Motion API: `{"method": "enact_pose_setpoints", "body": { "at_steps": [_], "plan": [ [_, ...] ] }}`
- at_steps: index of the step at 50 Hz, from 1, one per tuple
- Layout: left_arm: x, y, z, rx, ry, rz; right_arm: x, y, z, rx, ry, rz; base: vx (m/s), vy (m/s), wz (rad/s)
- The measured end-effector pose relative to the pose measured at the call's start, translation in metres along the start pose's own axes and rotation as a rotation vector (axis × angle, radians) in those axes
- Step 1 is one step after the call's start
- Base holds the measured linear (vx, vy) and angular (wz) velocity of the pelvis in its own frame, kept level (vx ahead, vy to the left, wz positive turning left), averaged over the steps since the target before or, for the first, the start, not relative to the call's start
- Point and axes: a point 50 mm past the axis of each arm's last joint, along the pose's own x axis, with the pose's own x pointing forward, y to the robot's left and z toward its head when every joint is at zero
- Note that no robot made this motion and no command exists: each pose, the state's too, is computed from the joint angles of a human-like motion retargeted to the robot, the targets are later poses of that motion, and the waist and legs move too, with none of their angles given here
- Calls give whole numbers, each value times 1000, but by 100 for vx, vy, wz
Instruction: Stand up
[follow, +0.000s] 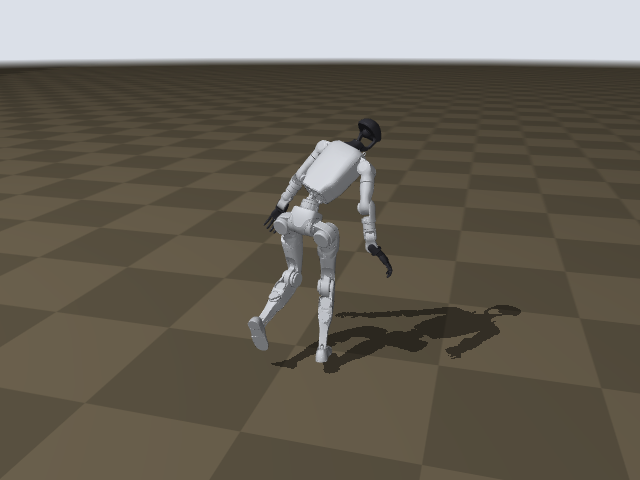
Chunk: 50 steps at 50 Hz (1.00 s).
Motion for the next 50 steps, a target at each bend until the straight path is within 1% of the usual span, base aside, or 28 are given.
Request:
{"method": "enact_pose_setpoints", "body": {
  "at_steps": [7,12,18,22,25,28,35,41,46,50],
  "plan": [
    [-45,-71,-71,-73,204,-226,-23,29,-3,23,27,72,60,-18,-39],
    [-80,-102,-108,-86,329,-317,-30,39,-1,24,21,99,72,-4,-36],
    [-119,-134,-134,-126,465,-424,-41,56,-3,10,46,227,96,8,-61],
    [-121,-144,-126,-150,479,-560,-55,67,-17,11,125,323,89,11,7],
    [-104,-136,-109,-170,418,-631,-71,72,-40,29,236,398,75,1,13],
    [-74,-114,-81,-192,296,-617,-86,73,-62,33,333,462,78,4,6],
    [-17,-46,-11,-176,-11,-428,-126,66,-116,-16,550,571,66,-3,59],
    [4,4,34,-133,-182,-305,-154,55,-148,-44,686,595,71,-16,40],
    [7,19,50,-127,-254,-231,-173,46,-168,-69,803,623,80,-28,4],
    [1,-1,45,-113,-250,-264,-192,44,-178,-71,891,669,95,-39,19]
  ]
}}
